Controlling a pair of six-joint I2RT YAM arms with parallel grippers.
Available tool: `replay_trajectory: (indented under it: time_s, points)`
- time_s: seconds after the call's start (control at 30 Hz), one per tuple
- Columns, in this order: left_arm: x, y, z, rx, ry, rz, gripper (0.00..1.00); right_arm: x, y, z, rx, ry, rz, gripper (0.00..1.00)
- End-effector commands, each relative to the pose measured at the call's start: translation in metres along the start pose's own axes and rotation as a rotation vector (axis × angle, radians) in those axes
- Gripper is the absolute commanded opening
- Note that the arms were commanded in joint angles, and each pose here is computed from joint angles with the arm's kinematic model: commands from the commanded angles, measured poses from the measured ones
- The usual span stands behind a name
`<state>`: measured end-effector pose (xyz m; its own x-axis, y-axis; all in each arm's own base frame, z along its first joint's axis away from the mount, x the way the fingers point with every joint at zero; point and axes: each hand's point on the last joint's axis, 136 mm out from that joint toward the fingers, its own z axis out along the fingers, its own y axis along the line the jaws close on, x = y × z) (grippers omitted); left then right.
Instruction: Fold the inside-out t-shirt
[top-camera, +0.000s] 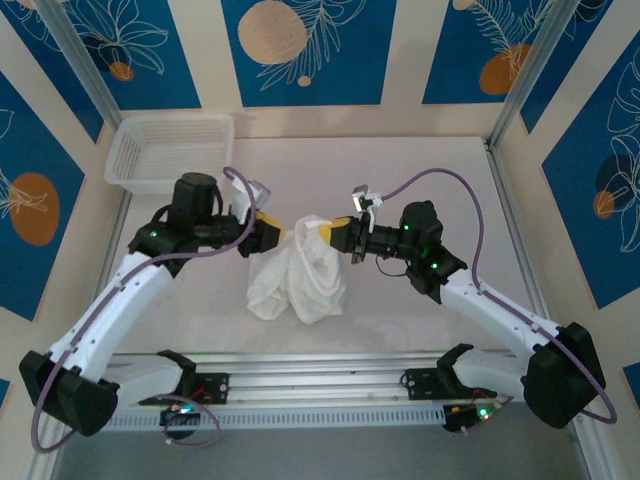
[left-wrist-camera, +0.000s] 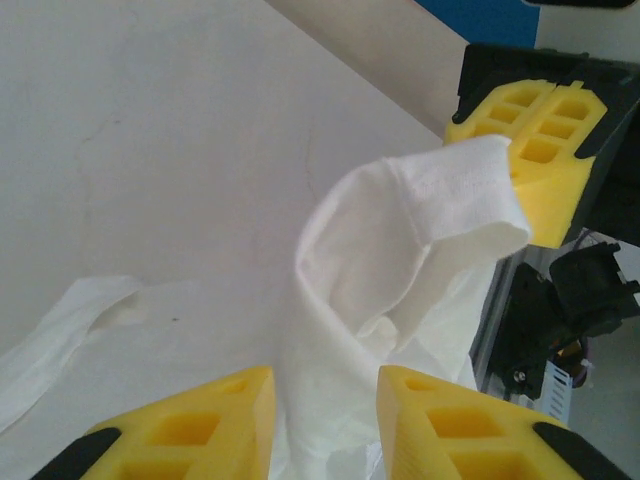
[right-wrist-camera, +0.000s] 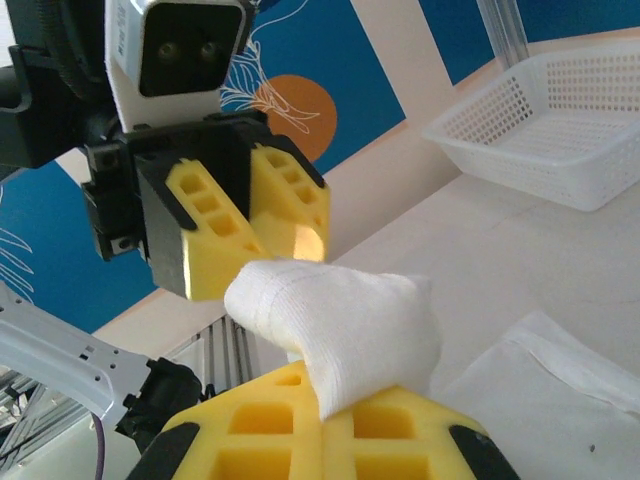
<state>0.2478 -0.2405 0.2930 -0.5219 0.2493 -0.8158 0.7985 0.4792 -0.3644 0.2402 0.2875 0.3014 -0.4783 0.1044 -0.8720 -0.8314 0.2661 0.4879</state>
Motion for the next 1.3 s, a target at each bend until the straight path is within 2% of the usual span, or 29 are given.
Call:
replay_trajectory:
  time_s: [0.0, 0.17, 0.37, 0.53, 0.63, 0.77, 0.9, 0.93, 1.03, 1.13, 1.2, 1.27]
  points:
    - [-0.021, -0.022, 0.008, 0.112, -0.055, 0.114, 0.32, -0.005, 0.008, 0.002, -0.024, 0.002, -0.014, 0.00]
    - [-0.029, -0.023, 0.016, 0.123, -0.085, 0.128, 0.35, -0.004, 0.008, 0.003, -0.029, 0.009, -0.010, 0.00]
    - [-0.027, -0.015, 0.023, 0.099, -0.073, 0.103, 0.31, -0.005, 0.009, 0.003, -0.035, 0.011, -0.010, 0.00]
    - [-0.023, -0.024, 0.028, 0.181, -0.054, 0.094, 0.33, -0.004, 0.007, 0.004, -0.030, 0.012, -0.008, 0.00]
    - [-0.022, -0.021, 0.032, 0.169, -0.048, 0.084, 0.32, -0.004, 0.008, 0.005, -0.036, 0.013, -0.004, 0.00]
    - [-0.032, -0.021, 0.034, 0.179, -0.085, 0.062, 0.24, 0.000, 0.009, 0.008, -0.044, 0.030, 0.004, 0.00]
    - [-0.046, -0.032, 0.035, 0.236, -0.139, 0.045, 0.00, 0.003, 0.003, 0.009, -0.027, 0.035, 0.031, 0.00]
    - [-0.048, -0.035, 0.034, 0.249, -0.144, 0.036, 0.00, 0.003, 0.000, 0.009, -0.015, 0.032, 0.040, 0.00]
    - [-0.056, -0.045, 0.025, 0.287, -0.174, -0.008, 0.00, 0.008, -0.025, 0.001, 0.094, 0.026, 0.078, 0.07]
    - [-0.060, -0.043, 0.020, 0.255, -0.167, -0.113, 0.00, 0.022, -0.070, -0.020, 0.271, 0.046, 0.138, 0.12]
    - [-0.059, -0.045, 0.021, 0.272, -0.141, -0.178, 0.00, 0.018, -0.066, -0.027, 0.251, 0.073, 0.153, 0.15]
    - [-0.055, -0.042, 0.024, 0.260, -0.112, -0.223, 0.00, 0.003, -0.044, -0.032, 0.232, 0.060, 0.097, 0.24]
